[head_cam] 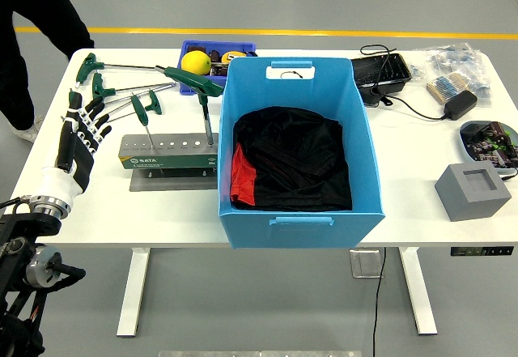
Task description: Lift tool from toolbox,place it in box,lift tool from toolbox,place it in box
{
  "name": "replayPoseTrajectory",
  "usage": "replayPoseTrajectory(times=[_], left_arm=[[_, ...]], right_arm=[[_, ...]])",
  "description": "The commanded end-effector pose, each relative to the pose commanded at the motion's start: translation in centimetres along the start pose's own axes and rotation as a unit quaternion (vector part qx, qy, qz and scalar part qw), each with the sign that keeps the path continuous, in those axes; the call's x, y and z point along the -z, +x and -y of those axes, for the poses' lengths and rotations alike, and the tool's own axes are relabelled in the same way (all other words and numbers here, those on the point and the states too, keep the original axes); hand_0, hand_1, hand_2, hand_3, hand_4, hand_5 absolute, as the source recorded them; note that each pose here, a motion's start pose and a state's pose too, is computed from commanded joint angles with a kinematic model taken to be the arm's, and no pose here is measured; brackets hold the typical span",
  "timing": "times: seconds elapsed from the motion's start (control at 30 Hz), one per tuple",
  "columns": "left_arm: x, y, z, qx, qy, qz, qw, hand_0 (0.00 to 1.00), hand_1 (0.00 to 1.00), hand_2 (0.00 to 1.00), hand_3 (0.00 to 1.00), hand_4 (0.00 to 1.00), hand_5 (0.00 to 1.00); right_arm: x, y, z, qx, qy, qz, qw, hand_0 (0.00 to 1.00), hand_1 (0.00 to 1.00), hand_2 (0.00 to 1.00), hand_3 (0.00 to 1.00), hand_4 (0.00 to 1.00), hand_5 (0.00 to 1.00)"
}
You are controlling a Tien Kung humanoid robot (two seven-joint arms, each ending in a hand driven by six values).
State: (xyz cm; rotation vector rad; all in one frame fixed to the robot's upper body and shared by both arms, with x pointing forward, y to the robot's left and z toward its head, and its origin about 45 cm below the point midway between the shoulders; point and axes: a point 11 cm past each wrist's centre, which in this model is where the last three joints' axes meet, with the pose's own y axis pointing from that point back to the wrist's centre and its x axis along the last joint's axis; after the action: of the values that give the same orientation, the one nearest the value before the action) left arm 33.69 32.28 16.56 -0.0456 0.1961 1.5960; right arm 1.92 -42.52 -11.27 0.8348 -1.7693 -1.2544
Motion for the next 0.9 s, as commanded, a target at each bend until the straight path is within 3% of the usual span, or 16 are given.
replayPoseTrajectory(times=[0.9], left_arm=[[-0.50,0.51,0.20,-0.011,-0.009,-0.002,1.000,0.928,0.971,0.998,0.901,0.898,0.998]], right_arm=[[0.54,-0.14,-0.01,0.001,0.004,-0.002,1.000,0.798,0.819,0.846,0.760,0.936,0.801]])
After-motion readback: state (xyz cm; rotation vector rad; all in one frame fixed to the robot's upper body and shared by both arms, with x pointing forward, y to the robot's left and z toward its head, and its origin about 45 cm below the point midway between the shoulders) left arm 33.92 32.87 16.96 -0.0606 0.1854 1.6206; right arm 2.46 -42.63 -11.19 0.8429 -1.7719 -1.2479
